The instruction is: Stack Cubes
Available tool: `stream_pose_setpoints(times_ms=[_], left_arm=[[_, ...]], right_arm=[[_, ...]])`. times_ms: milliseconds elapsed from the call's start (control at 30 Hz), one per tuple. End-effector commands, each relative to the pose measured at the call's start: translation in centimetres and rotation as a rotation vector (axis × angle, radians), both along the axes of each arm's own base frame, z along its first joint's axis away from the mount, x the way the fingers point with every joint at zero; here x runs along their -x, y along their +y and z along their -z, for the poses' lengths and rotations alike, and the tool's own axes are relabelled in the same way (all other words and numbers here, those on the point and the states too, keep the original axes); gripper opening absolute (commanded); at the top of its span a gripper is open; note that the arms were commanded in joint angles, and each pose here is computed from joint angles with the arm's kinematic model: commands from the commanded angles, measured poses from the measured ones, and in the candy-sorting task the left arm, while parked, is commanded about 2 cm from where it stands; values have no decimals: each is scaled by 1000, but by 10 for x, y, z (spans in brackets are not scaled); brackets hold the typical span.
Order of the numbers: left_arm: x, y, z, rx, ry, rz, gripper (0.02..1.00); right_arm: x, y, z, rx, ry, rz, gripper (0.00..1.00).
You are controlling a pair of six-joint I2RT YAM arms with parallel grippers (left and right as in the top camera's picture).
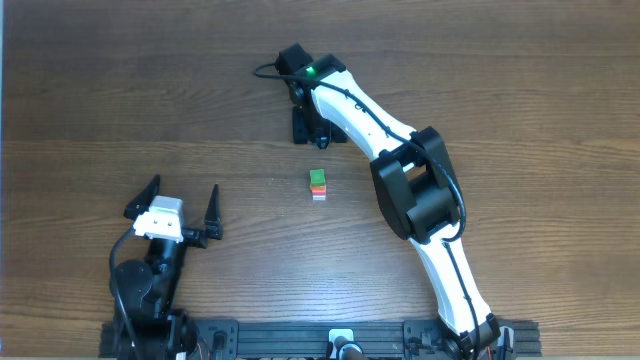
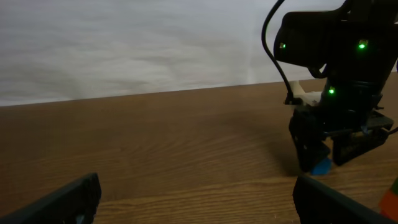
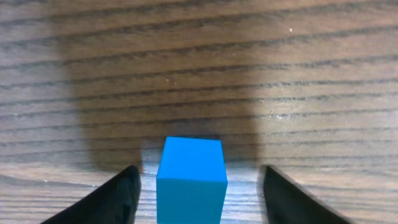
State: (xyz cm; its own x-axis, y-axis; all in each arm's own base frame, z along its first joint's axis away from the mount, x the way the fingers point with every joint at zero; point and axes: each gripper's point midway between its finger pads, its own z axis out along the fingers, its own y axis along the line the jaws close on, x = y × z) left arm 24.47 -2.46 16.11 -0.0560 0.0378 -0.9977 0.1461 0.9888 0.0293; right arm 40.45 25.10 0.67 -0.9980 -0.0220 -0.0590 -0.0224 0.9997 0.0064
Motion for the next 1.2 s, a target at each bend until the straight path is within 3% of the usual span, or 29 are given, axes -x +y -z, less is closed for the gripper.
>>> stream_pose_setpoints(times_ms=[33,400,767,1200], left_arm=[[0,0,2,-13,1,6,1000],[0,0,2,-13,1,6,1000],[0,0,2,-13,1,6,998],[0,0,2,-13,1,6,1000]], right_arm=[[-5,3,-2,-11,-12,1,478],[-4,4,-2,-17,-8,1,9],[-6,5,-30,-32,-35,-1,12],[18,2,-142,-93,-166,-31,12]])
